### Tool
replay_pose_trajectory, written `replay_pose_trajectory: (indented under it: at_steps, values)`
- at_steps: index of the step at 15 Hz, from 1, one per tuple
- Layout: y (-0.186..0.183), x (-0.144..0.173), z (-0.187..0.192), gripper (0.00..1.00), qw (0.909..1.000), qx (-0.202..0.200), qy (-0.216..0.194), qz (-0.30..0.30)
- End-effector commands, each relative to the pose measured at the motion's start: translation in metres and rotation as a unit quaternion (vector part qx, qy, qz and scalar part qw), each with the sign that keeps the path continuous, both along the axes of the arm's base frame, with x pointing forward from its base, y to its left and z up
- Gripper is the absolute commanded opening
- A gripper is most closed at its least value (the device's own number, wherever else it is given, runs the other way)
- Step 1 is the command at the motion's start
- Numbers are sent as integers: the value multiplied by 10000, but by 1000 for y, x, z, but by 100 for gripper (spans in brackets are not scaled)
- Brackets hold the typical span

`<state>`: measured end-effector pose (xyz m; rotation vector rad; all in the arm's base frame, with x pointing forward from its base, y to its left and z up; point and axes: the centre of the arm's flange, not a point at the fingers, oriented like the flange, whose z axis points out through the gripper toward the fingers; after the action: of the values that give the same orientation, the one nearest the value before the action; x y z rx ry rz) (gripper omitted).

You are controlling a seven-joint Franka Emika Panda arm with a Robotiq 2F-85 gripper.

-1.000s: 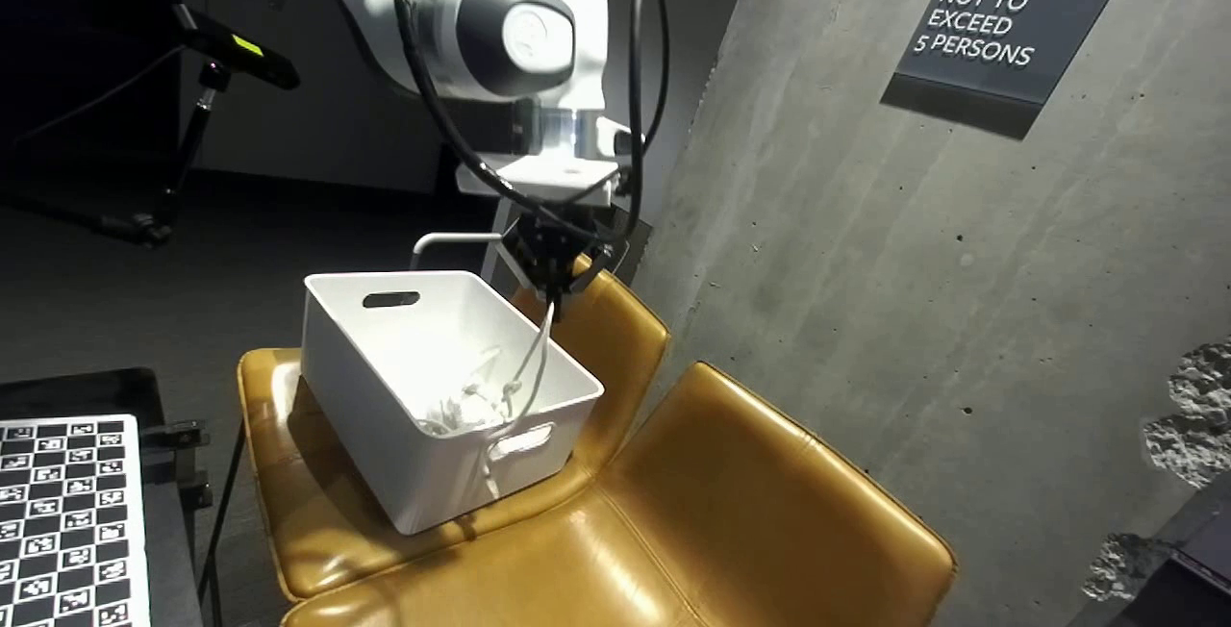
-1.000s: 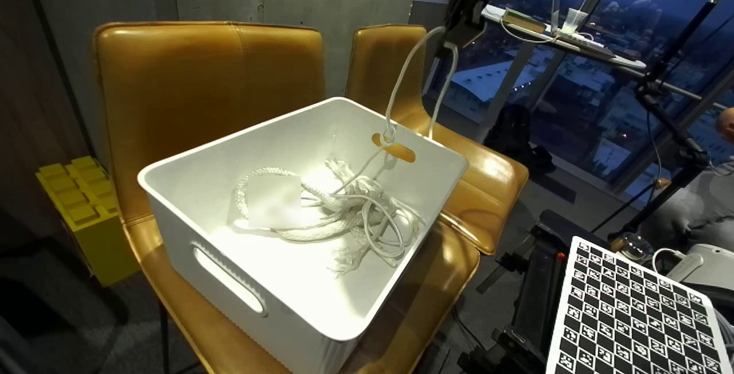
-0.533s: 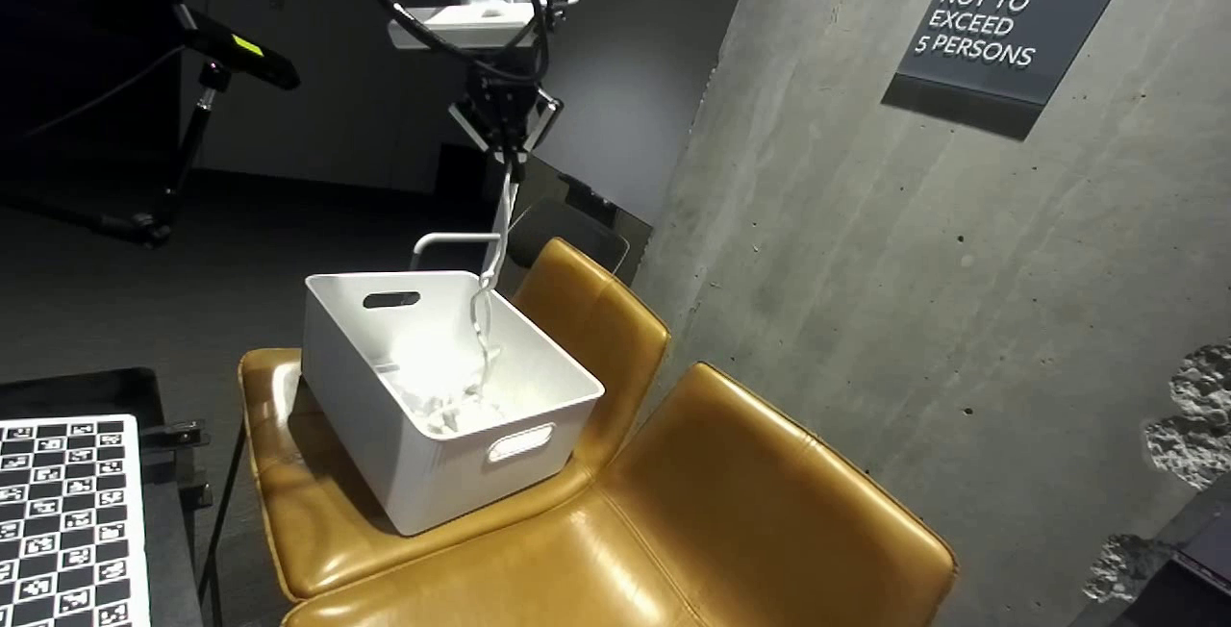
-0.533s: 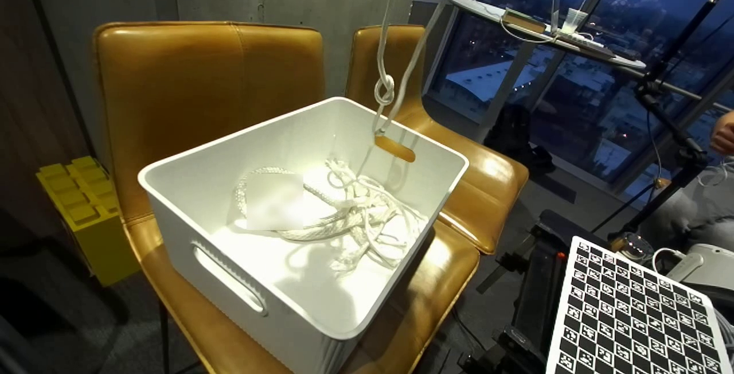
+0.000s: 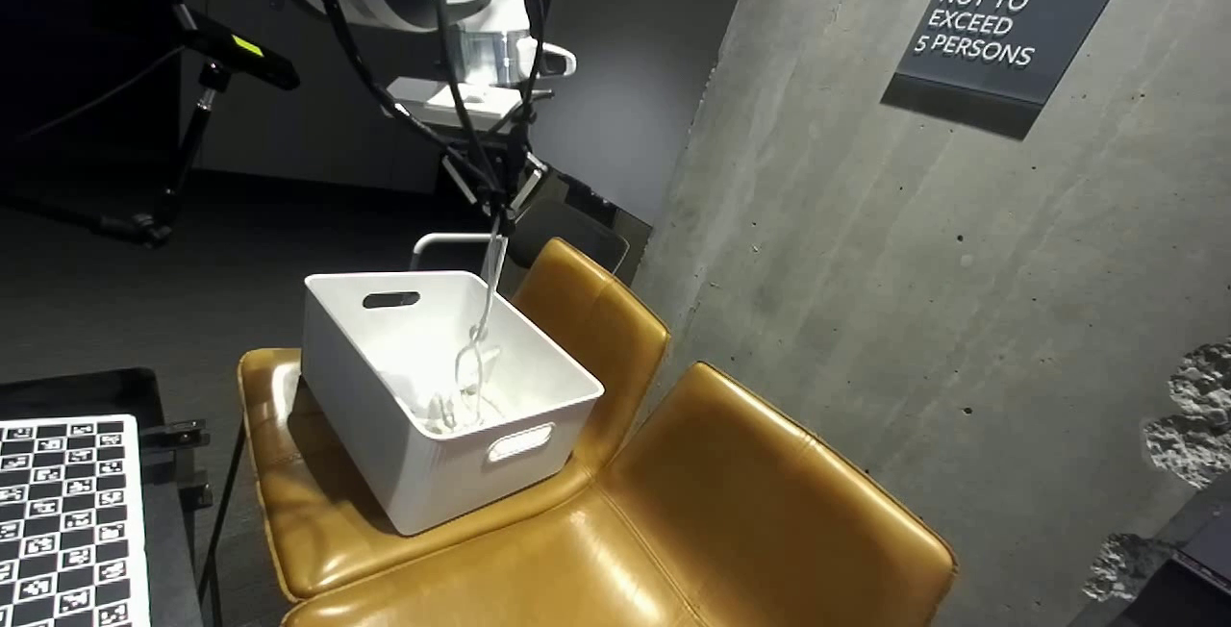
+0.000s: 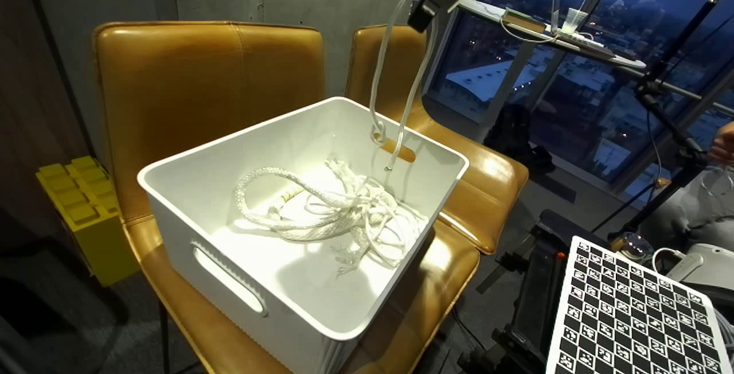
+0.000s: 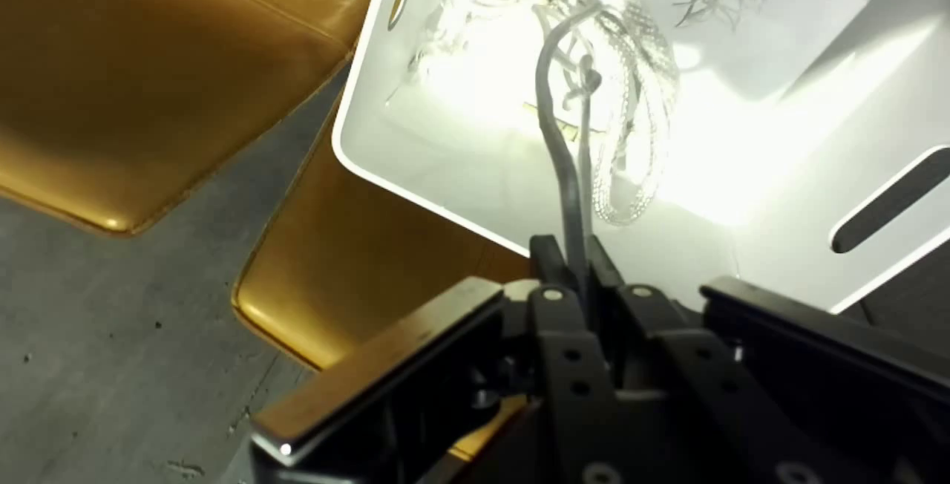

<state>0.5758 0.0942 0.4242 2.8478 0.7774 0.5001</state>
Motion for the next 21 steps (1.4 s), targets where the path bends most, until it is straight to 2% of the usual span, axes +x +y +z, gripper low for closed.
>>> replay_pose_trajectory:
  at_steps: [1, 7, 9, 13, 17, 21]
  values:
    - [-14, -17, -14, 42, 9992, 328, 126, -204]
    - [-38, -36, -18, 87, 9928, 823, 612, -619]
    - [-51, -46, -17, 99, 9885, 761, 795, -1035]
    - [-85, -67, -7, 100, 9806, 502, 950, -1639]
    - [-125, -95, 4, 100, 9685, 349, 1231, -2138]
    - [-155, -140, 5, 100, 9496, 543, 2002, -2351]
